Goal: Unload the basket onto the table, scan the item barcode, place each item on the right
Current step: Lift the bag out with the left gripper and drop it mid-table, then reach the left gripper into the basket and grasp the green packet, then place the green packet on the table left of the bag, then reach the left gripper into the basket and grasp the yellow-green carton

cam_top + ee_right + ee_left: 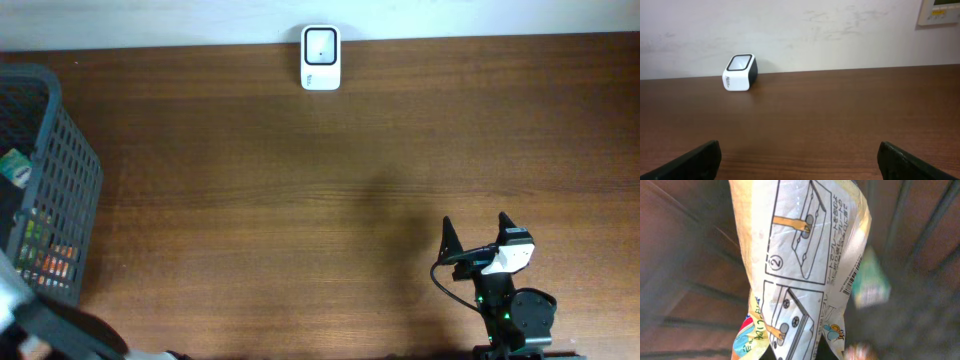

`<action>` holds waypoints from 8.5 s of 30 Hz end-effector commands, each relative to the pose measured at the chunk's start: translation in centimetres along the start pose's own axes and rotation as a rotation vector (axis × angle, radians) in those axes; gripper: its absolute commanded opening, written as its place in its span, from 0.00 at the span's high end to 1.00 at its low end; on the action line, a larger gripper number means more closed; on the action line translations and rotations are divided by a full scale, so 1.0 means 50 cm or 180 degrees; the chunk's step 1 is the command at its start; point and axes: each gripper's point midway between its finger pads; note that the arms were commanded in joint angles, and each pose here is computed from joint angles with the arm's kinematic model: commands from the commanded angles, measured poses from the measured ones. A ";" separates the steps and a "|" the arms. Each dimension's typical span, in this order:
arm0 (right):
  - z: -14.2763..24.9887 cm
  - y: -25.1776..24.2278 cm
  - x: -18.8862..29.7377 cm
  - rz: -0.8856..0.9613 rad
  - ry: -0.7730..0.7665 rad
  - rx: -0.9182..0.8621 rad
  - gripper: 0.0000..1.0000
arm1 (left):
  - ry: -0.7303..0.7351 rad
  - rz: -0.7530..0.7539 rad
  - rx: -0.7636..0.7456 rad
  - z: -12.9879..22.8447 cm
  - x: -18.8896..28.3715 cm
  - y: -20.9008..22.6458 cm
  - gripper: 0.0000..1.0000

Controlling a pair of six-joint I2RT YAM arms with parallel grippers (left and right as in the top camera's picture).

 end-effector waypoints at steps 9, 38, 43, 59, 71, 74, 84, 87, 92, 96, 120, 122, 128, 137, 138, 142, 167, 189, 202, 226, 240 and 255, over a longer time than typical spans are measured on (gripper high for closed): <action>0.006 0.002 0.000 -0.0028 0.0016 0.0012 0.01 | -0.2388 0.2127 -0.0288 -0.339 0.527 -0.328 1.00; 0.006 0.002 0.000 -0.0029 0.0016 0.0012 0.01 | 0.1690 0.5284 -0.1914 0.260 0.673 -1.122 0.42; 0.006 0.002 0.000 -0.0029 0.0016 0.0012 0.01 | 0.1556 0.5320 -0.1847 0.218 0.679 -1.117 0.01; 0.006 0.002 0.000 -0.0028 0.0016 0.0012 0.01 | -0.0391 0.2720 -0.0538 -0.314 0.503 -0.546 0.01; 0.006 0.002 0.000 -0.0028 0.0016 0.0012 0.01 | 0.0222 0.0629 0.1357 -0.215 0.264 -0.062 0.01; 0.006 0.002 0.000 -0.0029 0.0016 0.0012 0.01 | 0.0497 0.0511 0.1445 -0.157 0.214 -0.033 0.01; 0.006 0.002 0.000 -0.0028 0.0016 0.0012 0.01 | 0.1180 0.0668 0.0898 0.002 -0.004 -0.101 0.01; 0.006 0.002 0.000 -0.0029 0.0016 0.0012 0.01 | 0.1244 0.0734 0.0700 0.025 -0.069 -0.131 0.03; 0.006 0.002 0.000 -0.0029 0.0016 0.0012 0.01 | 0.1400 0.0796 0.0663 0.067 -0.153 -0.176 0.05; 0.006 0.002 0.000 -0.0028 0.0016 0.0012 0.01 | 0.1486 0.0831 0.0641 0.096 -0.203 -0.206 0.06; 0.006 0.002 0.000 -0.0029 0.0016 0.0012 0.01 | 0.1519 0.0966 0.0423 0.168 -0.338 -0.290 0.10; 0.006 0.002 0.000 -0.0029 0.0016 0.0012 0.01 | 0.1561 0.0982 0.0415 0.180 -0.345 -0.298 0.14; 0.006 0.002 0.000 -0.0028 0.0016 0.0012 0.01 | 0.1486 0.1069 0.0453 0.171 -0.350 -0.309 0.47; 0.006 0.002 0.000 -0.0028 0.0016 0.0012 0.01 | 0.1526 0.1210 0.0472 0.187 -0.359 -0.336 0.81; 0.006 0.002 0.000 -0.0028 0.0016 0.0012 0.01 | 0.1525 0.1209 0.0472 0.184 -0.355 -0.333 0.82; 0.006 0.002 0.000 -0.0028 0.0016 0.0012 0.01 | 0.1329 0.1265 0.0522 0.120 -0.308 -0.305 0.81; 0.006 0.002 0.000 -0.0028 0.0016 0.0012 0.01 | -0.0352 0.2943 -0.0493 -0.229 0.467 -0.482 0.75; 0.006 0.002 0.000 -0.0028 0.0016 0.0012 0.01 | 0.0756 0.3969 -0.3194 0.174 0.511 -0.906 0.27; 0.006 0.002 0.000 -0.0029 0.0016 0.0012 0.01 | 0.0113 0.3604 -0.2073 -0.064 0.515 -0.846 0.01; 0.006 0.002 0.000 -0.0028 0.0016 0.0012 0.01 | 0.0320 0.0906 0.1538 -0.126 0.249 -0.015 0.01; 0.006 0.002 0.000 -0.0029 0.0016 0.0012 0.01 | 0.1439 0.1252 0.0438 0.237 0.048 -0.093 0.01; 0.006 0.002 0.000 -0.0028 0.0016 0.0012 0.01 | 0.1516 0.1643 -0.0321 0.339 -0.079 -0.185 0.04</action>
Point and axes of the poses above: each gripper's point midway between its finger pads, its own x axis back along the fingers, its own y axis along the line the jaws close on, z = x × y, and after that the axes turned 13 degrees about -x, right-handed
